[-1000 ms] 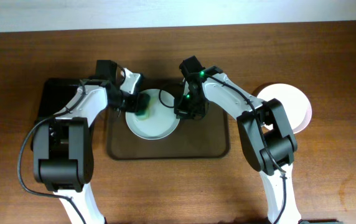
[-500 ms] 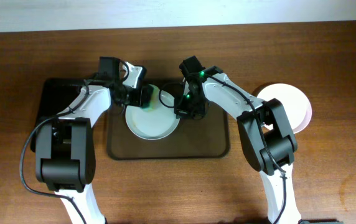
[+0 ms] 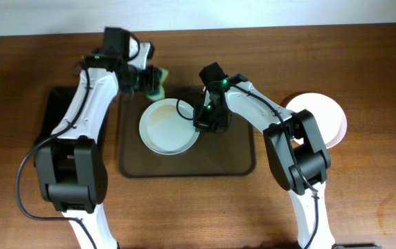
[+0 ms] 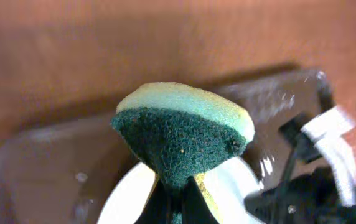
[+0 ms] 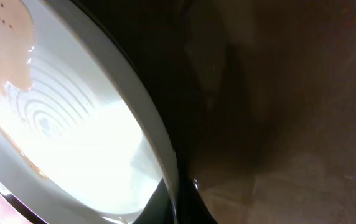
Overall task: Clean dirty plates on tray and stack at the side
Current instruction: 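Lift the last plate with the right gripper and stack it on the pile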
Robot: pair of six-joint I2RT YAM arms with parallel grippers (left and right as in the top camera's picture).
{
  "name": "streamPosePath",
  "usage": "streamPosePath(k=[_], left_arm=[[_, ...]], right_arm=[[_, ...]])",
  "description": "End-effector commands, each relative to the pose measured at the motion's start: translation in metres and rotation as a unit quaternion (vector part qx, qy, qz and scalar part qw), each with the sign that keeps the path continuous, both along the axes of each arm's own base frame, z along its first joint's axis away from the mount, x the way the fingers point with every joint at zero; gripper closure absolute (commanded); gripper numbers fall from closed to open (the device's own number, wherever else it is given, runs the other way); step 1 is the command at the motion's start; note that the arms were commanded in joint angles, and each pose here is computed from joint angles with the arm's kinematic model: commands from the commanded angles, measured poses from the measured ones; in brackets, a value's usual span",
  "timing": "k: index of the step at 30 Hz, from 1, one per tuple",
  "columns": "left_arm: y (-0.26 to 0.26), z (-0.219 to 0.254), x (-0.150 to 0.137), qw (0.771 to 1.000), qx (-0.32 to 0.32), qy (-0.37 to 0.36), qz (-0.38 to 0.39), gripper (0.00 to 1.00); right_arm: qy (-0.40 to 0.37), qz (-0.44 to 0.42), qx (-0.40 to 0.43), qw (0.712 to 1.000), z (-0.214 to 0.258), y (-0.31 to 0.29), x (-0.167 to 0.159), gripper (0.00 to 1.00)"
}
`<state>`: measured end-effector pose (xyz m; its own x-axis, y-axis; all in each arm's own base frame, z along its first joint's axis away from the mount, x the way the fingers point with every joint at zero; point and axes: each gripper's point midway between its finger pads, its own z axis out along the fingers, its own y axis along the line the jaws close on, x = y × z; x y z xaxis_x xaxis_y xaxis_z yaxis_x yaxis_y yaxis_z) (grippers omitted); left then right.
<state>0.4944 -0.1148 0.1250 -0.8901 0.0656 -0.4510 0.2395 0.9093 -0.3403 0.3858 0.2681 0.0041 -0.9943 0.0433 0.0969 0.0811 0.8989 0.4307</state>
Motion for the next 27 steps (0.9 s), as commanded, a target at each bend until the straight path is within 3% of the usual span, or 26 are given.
streamPosePath(k=[1,2,5,8,12,15,18,19,24,27], left_arm=[[0.029,0.005,0.011,0.999,0.016,-0.007,0.039,0.99],[0.043,0.002,0.012,0.998,0.034,-0.003,0.055,0.99],[0.060,-0.001,0.014,0.995,0.063,-0.004,0.075,0.99],[0.066,-0.003,0.014,0.993,0.079,-0.005,0.084,0.99],[0.066,-0.003,0.014,0.993,0.079,-0.005,0.084,1.00],[0.066,-0.003,0.014,0.993,0.079,-0.005,0.084,0.99],[0.066,-0.005,0.013,0.993,0.079,-0.002,0.083,0.99],[0.066,-0.007,0.012,0.993,0.079,0.001,0.083,0.99],[0.066,-0.007,0.012,0.993,0.079,0.001,0.083,0.99],[0.066,-0.007,0.012,0.993,0.079,0.001,0.083,0.99]], right_arm=[[0.003,0.003,-0.033,0.999,-0.005,-0.015,-0.006,0.96],[-0.015,0.031,-0.031,0.999,0.013,-0.017,-0.009,0.96],[0.008,0.061,-0.152,0.987,0.048,-0.067,-0.033,0.96],[0.028,0.099,-0.165,0.981,0.077,-0.075,-0.046,0.96],[-0.012,0.089,-0.204,0.975,0.109,-0.086,-0.029,0.96],[-0.074,0.017,-0.312,0.947,0.138,-0.119,-0.002,0.96],[-0.139,-0.019,-0.407,0.903,0.158,-0.123,0.003,0.96],[-0.202,-0.030,-0.472,0.858,0.176,-0.119,0.005,0.96],[-0.327,-0.023,-0.546,0.771,0.215,-0.090,-0.002,0.96],[-0.365,-0.005,-0.567,0.739,0.230,-0.078,-0.009,0.96]])
